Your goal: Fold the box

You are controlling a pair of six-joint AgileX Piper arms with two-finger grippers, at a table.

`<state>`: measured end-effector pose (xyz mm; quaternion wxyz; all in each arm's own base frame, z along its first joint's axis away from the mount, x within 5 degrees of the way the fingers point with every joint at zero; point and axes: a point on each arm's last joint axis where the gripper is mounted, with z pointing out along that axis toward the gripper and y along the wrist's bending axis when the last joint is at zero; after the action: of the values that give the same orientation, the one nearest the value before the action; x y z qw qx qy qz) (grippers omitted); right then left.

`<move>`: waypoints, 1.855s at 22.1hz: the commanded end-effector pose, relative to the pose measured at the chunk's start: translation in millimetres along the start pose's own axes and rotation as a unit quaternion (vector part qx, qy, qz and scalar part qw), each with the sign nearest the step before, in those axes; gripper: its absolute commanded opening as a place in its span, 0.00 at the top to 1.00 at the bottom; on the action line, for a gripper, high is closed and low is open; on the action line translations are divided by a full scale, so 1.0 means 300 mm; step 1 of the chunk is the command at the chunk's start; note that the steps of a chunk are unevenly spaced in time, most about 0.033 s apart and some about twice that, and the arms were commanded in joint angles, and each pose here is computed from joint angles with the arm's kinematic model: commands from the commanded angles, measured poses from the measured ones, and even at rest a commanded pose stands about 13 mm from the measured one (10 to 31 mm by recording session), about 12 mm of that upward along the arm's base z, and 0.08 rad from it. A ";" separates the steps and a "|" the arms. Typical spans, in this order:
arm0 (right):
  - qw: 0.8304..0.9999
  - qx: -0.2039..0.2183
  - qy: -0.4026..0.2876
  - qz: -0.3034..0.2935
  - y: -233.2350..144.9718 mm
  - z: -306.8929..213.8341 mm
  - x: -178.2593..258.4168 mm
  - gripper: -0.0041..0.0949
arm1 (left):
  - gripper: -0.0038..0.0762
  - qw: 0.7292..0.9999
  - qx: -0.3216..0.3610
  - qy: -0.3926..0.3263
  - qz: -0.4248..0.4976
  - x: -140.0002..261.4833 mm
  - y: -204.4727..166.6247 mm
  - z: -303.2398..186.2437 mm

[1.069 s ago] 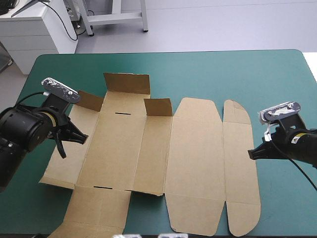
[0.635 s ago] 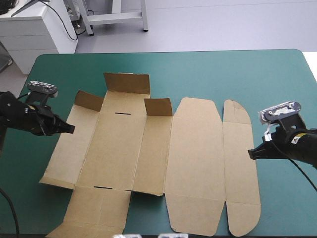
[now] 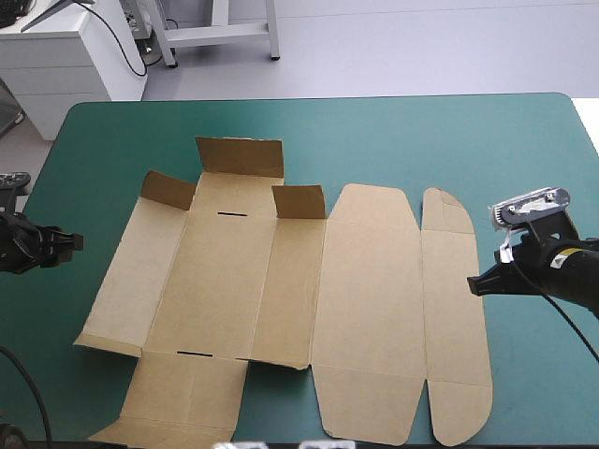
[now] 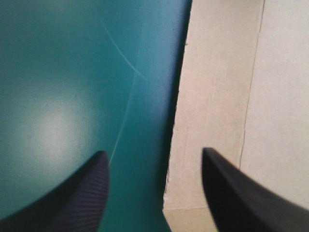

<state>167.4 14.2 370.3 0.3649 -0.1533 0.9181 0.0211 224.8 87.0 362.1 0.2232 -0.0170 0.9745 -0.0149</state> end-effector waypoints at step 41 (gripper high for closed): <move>0.996 0.014 -0.089 0.008 -0.008 -0.034 -0.058 0.98 | 0.58 0.947 0.263 0.162 -0.084 0.061 -0.034 0.451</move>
<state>172.3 15.7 375.4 0.4014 -0.1443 0.9040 0.0283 272.1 81.1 215.1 0.0626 -0.0403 0.9639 -0.2556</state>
